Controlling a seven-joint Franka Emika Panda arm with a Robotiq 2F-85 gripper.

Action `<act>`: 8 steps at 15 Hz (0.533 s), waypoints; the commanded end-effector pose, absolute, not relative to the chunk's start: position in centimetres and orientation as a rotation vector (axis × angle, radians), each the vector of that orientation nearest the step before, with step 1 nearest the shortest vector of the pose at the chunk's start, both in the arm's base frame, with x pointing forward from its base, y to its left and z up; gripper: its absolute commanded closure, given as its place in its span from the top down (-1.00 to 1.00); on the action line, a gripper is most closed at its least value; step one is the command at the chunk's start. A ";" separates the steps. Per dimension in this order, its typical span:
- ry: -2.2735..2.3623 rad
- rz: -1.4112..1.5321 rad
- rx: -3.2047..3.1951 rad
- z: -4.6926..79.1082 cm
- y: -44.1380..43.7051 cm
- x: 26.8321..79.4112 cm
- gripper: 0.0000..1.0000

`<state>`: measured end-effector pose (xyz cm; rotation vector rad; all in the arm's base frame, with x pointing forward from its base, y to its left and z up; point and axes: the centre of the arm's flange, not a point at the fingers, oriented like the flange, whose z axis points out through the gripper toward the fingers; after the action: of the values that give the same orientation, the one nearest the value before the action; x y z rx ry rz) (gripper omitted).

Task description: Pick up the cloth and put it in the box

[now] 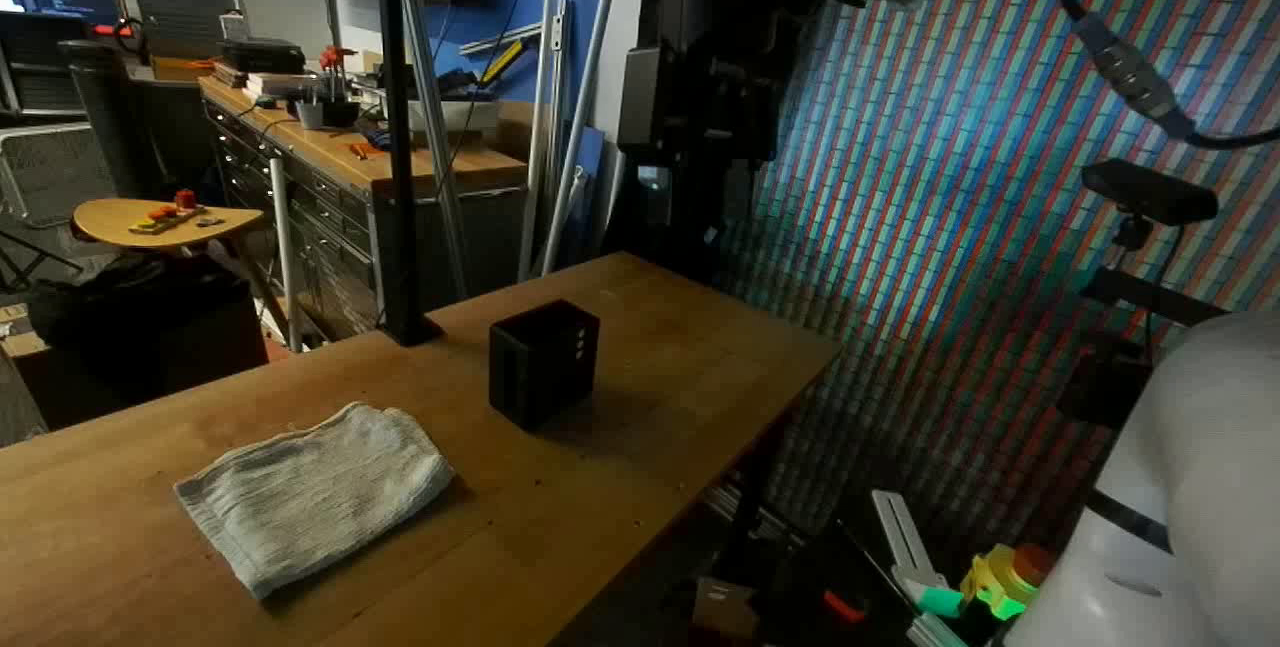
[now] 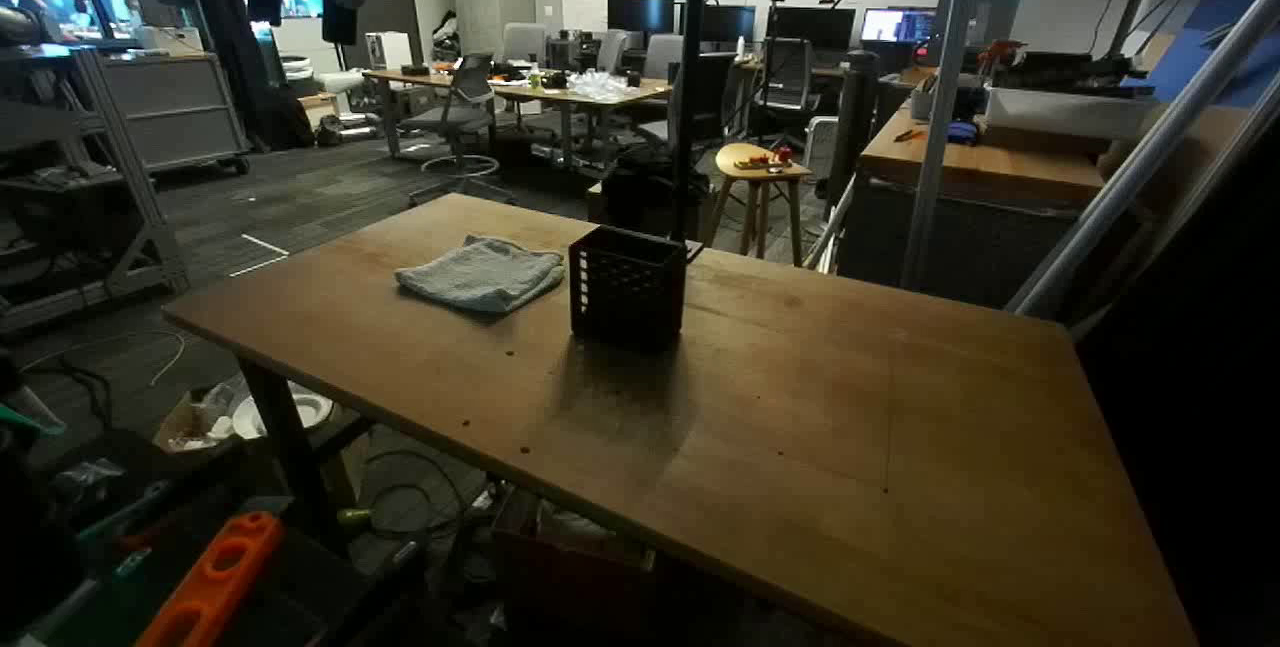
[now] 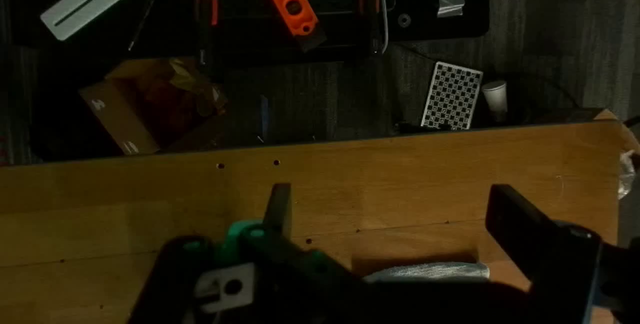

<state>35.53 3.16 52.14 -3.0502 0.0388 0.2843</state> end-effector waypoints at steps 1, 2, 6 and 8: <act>0.039 0.278 -3.051 52.3 3.2 35.6 1.00; 0.038 0.269 -3.051 52.5 3.2 35.6 1.00; 0.037 0.253 -3.052 53.0 3.2 35.5 1.00; 0.037 0.253 -3.052 53.0 3.2 35.5 1.00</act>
<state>35.53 3.17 52.97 -3.0518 0.0373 0.2529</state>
